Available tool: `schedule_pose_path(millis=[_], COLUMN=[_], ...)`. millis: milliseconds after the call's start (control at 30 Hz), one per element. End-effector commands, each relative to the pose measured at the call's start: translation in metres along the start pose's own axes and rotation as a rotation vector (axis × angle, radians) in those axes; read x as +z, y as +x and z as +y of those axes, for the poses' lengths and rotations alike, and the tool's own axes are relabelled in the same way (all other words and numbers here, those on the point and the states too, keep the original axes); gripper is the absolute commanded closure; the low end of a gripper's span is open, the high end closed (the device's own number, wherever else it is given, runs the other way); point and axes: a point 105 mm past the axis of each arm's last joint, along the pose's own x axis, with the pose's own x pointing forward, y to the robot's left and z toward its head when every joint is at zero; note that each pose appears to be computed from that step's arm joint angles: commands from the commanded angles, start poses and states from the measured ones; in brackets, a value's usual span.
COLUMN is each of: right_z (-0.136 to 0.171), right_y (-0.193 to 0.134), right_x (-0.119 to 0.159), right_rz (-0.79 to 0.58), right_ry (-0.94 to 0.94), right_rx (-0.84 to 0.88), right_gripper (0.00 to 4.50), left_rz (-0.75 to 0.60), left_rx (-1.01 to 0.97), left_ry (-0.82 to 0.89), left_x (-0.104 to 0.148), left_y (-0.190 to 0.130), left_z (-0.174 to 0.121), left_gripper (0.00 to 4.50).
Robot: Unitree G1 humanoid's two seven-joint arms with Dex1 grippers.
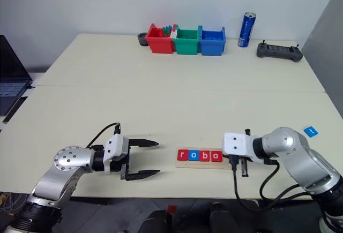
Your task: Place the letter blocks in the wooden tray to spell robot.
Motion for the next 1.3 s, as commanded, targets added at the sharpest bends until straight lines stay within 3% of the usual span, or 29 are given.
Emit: schedule_pose_path(millis=[33, 300, 833, 967, 1133, 1300], right_z=[-0.001, 0.001, -0.003, -0.008, -0.020, -0.052], right_y=[-0.005, 0.011, 0.027, 0.019, -0.013, -0.053], right_x=[0.005, -0.003, 0.011, 0.006, -0.001, -0.042], right_rz=[-0.001, 0.017, -0.053, -0.042, -0.066, -0.096], right_ry=[-0.030, -0.036, -0.078, -0.068, 0.022, 0.284], right_rx=[-0.018, -0.007, -0.008, -0.033, -0.116, -0.490], right_gripper=[4.46, 4.46, 4.46, 4.46, 4.46, 2.86], left_rz=[-0.017, -0.014, -0.016, -0.016, -0.019, -0.025], left_rx=[0.001, 0.001, 0.008, 0.009, 0.010, 0.012], left_ry=[0.032, 0.032, 0.032, 0.030, 0.027, 0.025], left_x=[0.011, 0.011, 0.016, 0.014, 0.011, 0.009], left_y=[-0.001, -0.002, 0.001, 0.000, 0.001, 0.001], left_z=[-0.001, 0.000, 0.003, 0.003, 0.000, -0.003], left_gripper=[0.00, 0.00, 0.00, 0.00, 0.00, 0.00])
